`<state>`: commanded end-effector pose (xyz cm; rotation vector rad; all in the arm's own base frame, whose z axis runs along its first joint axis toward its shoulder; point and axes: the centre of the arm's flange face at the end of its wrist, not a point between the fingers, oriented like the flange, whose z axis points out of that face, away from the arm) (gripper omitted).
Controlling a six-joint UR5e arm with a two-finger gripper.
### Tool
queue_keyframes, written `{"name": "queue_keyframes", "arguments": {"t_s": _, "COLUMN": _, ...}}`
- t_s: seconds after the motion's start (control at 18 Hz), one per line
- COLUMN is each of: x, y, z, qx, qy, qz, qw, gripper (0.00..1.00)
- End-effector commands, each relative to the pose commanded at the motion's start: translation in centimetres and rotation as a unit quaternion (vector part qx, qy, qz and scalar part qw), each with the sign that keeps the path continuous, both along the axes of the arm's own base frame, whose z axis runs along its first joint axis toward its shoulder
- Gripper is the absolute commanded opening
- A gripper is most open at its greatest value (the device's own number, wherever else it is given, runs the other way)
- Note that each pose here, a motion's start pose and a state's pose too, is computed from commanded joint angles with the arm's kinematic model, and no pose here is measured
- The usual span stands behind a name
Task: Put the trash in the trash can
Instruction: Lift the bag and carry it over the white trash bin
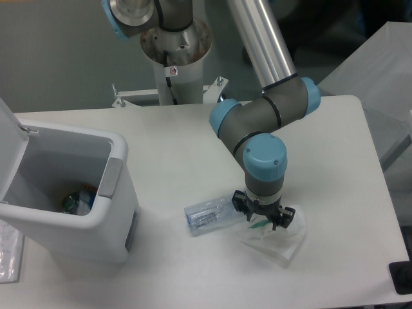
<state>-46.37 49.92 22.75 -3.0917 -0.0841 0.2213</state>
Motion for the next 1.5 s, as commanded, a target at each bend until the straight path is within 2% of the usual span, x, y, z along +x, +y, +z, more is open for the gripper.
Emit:
{"name": "queue_keyframes", "arguments": {"t_s": 0.22, "x": 0.1, "y": 0.8, "z": 0.6, "qx": 0.009, "qy": 0.004, "qz": 0.011, "qw": 0.9999, "gripper": 0.0}}
{"name": "queue_keyframes", "arguments": {"t_s": 0.56, "x": -0.6, "y": 1.6, "z": 2.2, "qx": 0.03, "qy": 0.012, "qz": 0.037, "qw": 0.9988, "gripper": 0.0}}
{"name": "queue_keyframes", "arguments": {"t_s": 0.72, "x": -0.6, "y": 3.1, "z": 4.5, "qx": 0.086, "qy": -0.005, "qz": 0.058, "qw": 0.9946, "gripper": 0.0}}
{"name": "queue_keyframes", "arguments": {"t_s": 1.0, "x": -1.0, "y": 4.7, "z": 10.8, "qx": 0.195, "qy": -0.037, "qz": 0.097, "qw": 0.9752, "gripper": 0.0}}
{"name": "queue_keyframes", "arguments": {"t_s": 1.22, "x": 1.1, "y": 5.6, "z": 15.4, "qx": 0.282, "qy": -0.095, "qz": 0.091, "qw": 0.9503, "gripper": 0.0}}
{"name": "queue_keyframes", "arguments": {"t_s": 1.5, "x": 5.4, "y": 5.0, "z": 24.0, "qx": 0.357, "qy": -0.127, "qz": 0.1, "qw": 0.92, "gripper": 0.0}}
